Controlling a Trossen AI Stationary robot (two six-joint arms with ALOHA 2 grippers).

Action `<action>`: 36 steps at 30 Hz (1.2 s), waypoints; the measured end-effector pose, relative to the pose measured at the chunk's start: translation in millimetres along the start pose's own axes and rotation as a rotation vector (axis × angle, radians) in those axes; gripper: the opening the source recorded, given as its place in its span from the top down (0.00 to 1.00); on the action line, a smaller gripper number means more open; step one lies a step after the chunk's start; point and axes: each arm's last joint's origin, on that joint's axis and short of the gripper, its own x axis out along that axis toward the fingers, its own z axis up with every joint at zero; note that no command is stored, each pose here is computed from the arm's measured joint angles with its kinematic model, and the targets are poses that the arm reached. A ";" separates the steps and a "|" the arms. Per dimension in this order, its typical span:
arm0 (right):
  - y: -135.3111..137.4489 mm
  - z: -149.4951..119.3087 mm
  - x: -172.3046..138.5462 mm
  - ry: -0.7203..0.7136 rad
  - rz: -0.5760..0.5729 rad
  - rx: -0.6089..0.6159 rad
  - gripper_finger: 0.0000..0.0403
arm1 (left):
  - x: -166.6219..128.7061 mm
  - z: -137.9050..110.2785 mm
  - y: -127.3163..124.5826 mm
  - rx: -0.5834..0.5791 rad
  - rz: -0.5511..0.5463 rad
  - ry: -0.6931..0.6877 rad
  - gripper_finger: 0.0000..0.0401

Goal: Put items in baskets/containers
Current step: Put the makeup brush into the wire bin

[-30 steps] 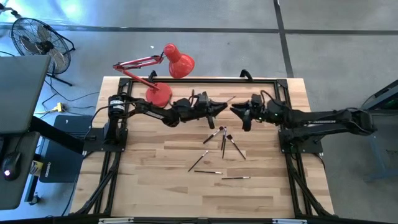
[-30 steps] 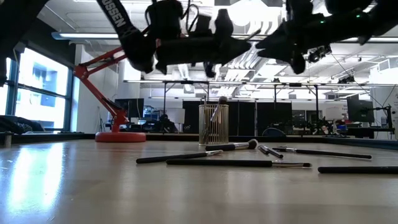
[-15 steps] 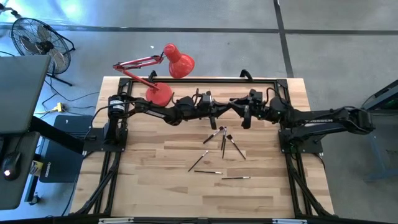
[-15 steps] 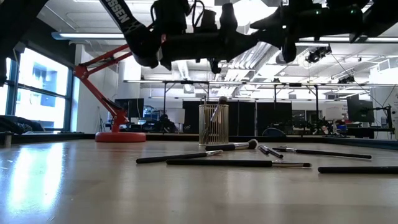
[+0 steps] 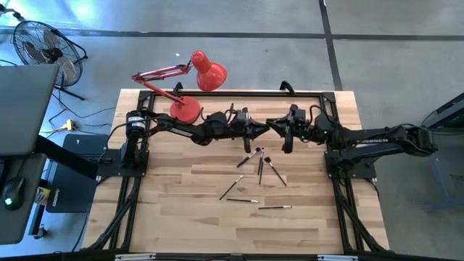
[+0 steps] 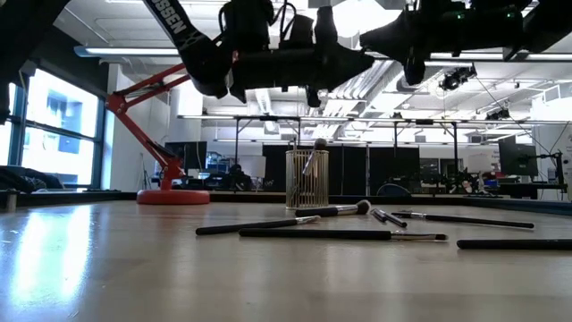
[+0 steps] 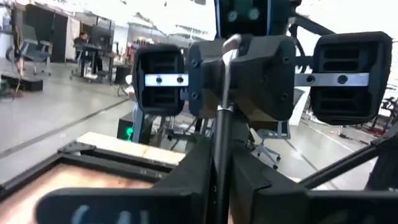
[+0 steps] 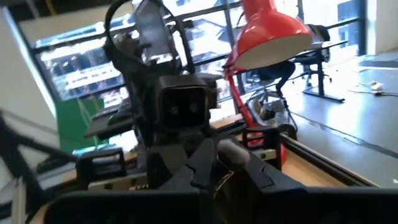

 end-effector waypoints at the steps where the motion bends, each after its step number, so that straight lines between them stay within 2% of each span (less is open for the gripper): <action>1: 0.0 -0.3 0.0 0.003 0.002 -0.005 0.95 | 0.6 -1.0 0.0 -0.005 -0.002 0.016 0.88; 4: -1.0 -1.9 0.0 0.019 -0.015 0.006 0.93 | 6.0 -4.0 0.9 -0.019 -0.007 0.115 0.80; 8: -1.4 -6.8 -0.3 0.073 0.000 0.018 0.96 | 20.0 -1.6 0.2 -0.035 -0.024 0.311 0.75; 14: -2.9 -16.4 -1.5 0.178 -0.002 0.098 0.96 | 35.2 15.2 -3.6 0.088 -0.080 0.521 0.74; 19: -2.9 -18.4 -2.2 0.204 0.008 0.105 0.96 | 37.4 20.8 -4.3 0.131 -0.084 0.590 0.74; 24: -4.5 -24.8 -3.8 0.272 -0.012 0.109 0.96 | 34.9 18.3 -3.8 0.097 -0.068 0.653 0.74; 36: -5.3 -28.4 -4.9 0.310 -0.021 0.111 0.96 | 33.4 16.2 -2.1 0.064 -0.005 0.679 0.74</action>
